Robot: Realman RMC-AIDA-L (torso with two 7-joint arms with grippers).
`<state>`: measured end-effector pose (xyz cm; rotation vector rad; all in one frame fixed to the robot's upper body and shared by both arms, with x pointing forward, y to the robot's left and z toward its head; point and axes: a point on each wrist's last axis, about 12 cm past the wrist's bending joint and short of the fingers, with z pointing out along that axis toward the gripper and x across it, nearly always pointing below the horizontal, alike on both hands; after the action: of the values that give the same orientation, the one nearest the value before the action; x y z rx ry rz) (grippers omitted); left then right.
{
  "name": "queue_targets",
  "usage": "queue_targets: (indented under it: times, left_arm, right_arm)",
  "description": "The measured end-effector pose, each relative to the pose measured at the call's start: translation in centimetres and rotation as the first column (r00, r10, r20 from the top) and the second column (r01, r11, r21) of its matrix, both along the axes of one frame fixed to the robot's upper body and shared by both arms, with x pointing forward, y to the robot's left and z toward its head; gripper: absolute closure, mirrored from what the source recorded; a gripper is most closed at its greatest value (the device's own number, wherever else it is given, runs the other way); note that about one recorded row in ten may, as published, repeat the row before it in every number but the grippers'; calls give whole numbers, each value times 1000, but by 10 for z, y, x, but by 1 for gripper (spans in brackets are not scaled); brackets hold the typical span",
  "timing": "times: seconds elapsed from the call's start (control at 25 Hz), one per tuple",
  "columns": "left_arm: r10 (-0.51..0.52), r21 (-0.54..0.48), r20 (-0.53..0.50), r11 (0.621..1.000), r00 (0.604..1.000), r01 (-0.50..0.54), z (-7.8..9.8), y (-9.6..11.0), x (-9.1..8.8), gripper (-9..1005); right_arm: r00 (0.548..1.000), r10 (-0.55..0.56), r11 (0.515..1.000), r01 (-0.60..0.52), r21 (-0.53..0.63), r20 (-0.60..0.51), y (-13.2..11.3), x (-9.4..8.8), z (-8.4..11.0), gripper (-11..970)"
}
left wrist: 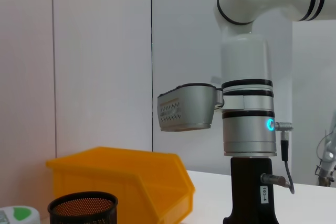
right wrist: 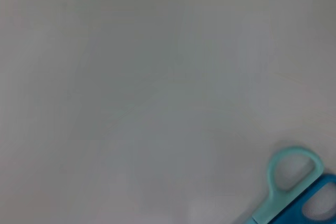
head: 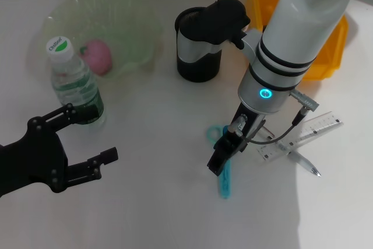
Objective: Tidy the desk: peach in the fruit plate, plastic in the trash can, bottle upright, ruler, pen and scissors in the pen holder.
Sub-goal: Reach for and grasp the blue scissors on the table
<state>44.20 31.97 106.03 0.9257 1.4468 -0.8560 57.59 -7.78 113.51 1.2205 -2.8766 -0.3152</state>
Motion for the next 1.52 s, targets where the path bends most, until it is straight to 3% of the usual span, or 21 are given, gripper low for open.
queue_targets:
  times: [1.16, 1.52]
  left_arm:
    - [-3, 4, 4, 1000, 1000, 3, -1, -1, 0, 181]
    - [-4, 1, 2, 1000, 1000, 4, -1, -2, 1, 181]
  right_arm:
    - [1000, -4, 1000, 4, -12, 15, -1, 2, -7, 349]
    - [1000, -11, 1000, 11, 1, 6, 0, 1, -8, 446]
